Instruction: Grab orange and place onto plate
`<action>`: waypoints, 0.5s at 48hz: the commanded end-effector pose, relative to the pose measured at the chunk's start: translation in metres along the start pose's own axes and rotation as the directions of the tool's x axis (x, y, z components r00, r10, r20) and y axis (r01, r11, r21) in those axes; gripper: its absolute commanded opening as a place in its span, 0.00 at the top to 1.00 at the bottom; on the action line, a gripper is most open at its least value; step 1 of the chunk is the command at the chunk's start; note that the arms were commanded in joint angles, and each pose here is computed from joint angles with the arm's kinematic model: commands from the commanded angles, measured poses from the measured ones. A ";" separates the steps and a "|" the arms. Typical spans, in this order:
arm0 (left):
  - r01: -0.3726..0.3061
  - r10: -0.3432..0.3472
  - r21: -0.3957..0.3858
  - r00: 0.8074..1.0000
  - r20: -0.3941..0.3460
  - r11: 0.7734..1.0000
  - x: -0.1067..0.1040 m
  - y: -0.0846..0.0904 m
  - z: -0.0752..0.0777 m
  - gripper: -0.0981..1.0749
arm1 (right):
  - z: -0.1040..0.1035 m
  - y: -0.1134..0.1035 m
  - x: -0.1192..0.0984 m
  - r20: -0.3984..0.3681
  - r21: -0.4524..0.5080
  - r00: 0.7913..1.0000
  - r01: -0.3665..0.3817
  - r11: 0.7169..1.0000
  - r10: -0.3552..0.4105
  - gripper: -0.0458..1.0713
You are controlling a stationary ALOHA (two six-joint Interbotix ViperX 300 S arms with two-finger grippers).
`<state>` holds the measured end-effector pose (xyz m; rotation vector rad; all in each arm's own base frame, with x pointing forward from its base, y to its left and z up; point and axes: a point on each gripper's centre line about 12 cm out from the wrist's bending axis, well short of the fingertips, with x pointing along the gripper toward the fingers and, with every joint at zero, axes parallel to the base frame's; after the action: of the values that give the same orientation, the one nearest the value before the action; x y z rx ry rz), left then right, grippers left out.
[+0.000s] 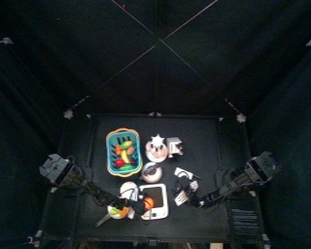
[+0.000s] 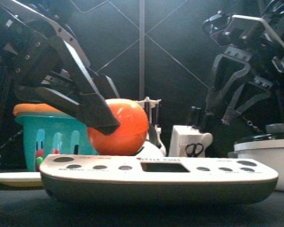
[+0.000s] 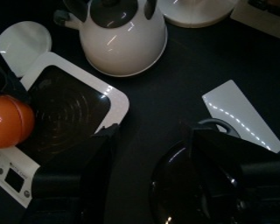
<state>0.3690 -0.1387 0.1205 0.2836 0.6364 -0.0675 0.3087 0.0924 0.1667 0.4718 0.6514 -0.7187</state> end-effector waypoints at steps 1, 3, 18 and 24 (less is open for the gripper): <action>-0.018 0.018 -0.010 0.999 0.027 1.000 -0.001 0.004 0.010 0.06 | 0.006 0.004 -0.003 0.009 0.018 1.000 -0.014 1.000 0.014 0.16; -0.019 0.019 -0.003 1.000 0.024 1.000 -0.001 0.004 0.008 0.07 | 0.005 0.004 -0.003 0.008 0.018 1.000 -0.013 1.000 0.013 0.16; -0.044 0.044 -0.004 0.999 0.028 0.999 -0.001 0.009 0.007 0.18 | 0.004 0.003 -0.002 0.003 0.017 1.000 -0.007 1.000 0.007 0.16; -0.073 0.072 -0.002 0.996 0.054 0.997 -0.008 0.015 0.014 0.18 | 0.003 0.002 -0.002 0.000 0.019 1.000 -0.005 1.000 0.005 0.16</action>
<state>0.3705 -0.1310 0.1228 0.3106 0.6160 -0.0226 0.3089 0.0918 0.1635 0.4716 0.6591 -0.7288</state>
